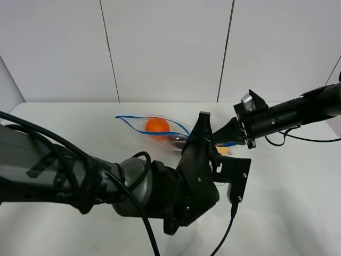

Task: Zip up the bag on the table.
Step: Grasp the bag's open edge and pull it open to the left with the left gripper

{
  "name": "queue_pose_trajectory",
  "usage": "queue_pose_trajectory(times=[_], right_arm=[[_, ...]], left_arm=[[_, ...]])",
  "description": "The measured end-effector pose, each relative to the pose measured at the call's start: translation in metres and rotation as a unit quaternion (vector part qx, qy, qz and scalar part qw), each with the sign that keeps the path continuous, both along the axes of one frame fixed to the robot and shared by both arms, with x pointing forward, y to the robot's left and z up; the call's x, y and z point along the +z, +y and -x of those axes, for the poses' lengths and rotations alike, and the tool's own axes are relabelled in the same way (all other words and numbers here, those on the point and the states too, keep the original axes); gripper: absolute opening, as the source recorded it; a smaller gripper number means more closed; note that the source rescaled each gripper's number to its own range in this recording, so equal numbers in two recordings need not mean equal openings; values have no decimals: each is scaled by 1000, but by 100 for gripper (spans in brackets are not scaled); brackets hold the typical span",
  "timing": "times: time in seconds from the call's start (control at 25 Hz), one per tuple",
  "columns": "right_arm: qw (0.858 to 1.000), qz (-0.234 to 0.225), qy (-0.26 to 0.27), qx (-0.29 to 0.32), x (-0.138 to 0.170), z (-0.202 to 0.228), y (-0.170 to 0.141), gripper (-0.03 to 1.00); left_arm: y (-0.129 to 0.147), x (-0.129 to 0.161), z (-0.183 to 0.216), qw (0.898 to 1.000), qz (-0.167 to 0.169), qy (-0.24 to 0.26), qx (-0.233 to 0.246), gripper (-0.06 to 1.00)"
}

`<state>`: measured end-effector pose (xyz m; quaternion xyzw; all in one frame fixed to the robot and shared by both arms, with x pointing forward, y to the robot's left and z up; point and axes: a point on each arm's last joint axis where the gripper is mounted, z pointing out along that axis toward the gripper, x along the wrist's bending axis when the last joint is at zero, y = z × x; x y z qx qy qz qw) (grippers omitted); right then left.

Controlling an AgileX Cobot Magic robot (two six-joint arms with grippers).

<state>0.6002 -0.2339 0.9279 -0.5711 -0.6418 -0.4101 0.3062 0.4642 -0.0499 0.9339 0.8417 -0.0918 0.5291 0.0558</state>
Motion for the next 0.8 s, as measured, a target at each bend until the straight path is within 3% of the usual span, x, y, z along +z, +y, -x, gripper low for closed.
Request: queue_pose_trajectory(times=[0.32,0.52,0.8], right_arm=[[1000,-1,0,1,0,0,0,0],[1000,0,0,3,0,1,0,0],[1000,0,1,5,0,1,0,0]], left_arm=[[17,8,-9,1000,-10,-2,13,0],[40,6,-15,999,-36,2,27,0],[69,9,-25,997,-46,6,58,0]])
